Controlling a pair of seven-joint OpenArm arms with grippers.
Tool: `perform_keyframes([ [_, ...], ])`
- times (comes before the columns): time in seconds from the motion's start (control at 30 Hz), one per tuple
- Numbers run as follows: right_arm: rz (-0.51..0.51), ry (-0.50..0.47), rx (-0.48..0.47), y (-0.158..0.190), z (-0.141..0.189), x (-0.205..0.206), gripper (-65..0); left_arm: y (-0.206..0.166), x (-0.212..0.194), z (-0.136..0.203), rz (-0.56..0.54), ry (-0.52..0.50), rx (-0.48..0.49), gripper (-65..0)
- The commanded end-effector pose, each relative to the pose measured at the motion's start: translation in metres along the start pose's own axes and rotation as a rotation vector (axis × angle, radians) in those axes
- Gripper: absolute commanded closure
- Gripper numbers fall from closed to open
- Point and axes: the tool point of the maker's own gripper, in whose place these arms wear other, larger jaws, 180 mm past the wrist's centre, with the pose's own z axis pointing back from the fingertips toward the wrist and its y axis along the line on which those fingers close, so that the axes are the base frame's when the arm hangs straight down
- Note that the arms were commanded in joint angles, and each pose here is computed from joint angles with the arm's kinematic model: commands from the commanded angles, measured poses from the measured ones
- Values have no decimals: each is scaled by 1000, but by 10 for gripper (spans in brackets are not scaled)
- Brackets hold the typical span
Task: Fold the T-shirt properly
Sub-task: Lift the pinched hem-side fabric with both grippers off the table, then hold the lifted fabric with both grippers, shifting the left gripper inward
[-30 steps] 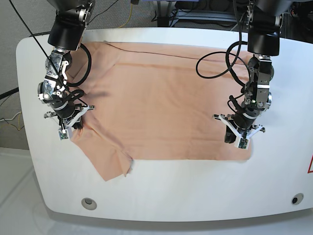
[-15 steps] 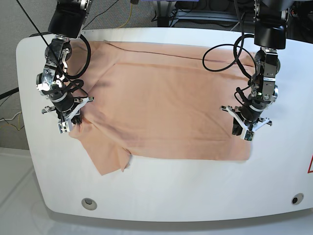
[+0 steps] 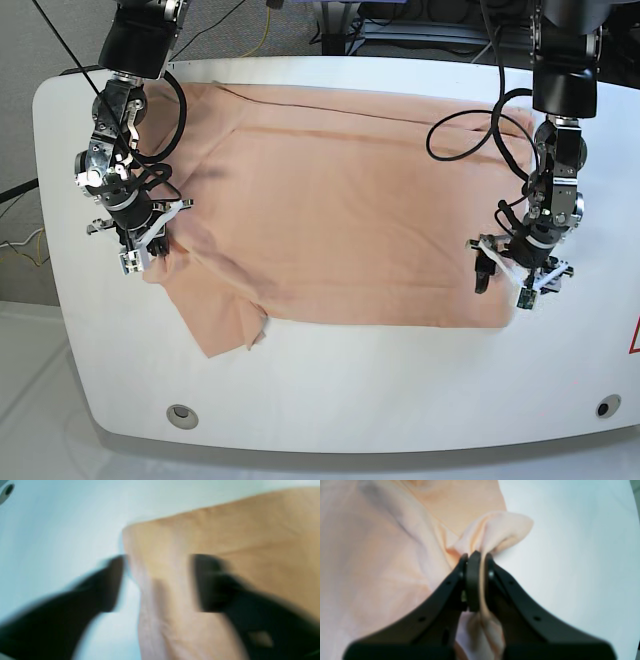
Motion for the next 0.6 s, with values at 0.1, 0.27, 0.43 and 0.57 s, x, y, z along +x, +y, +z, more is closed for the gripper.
perform_keyframes([
  [0.1, -5, -59, -4, -1, 2, 19, 0, 21, 13, -8, -48, -46, 51, -588],
  [0.27, -7, -56, -3, 0, 2, 17, 0, 9, 8, -25, -58, -40, 48, -563],
  [0.43, -6, -50, -2, 1, 2, 13, 0, 12, -4, -34, -53, -21, 54, -567],
  [0.57, -6, -50, -2, 1, 3, 13, 0, 5, -12, -39, -29, -27, 43, -567],
])
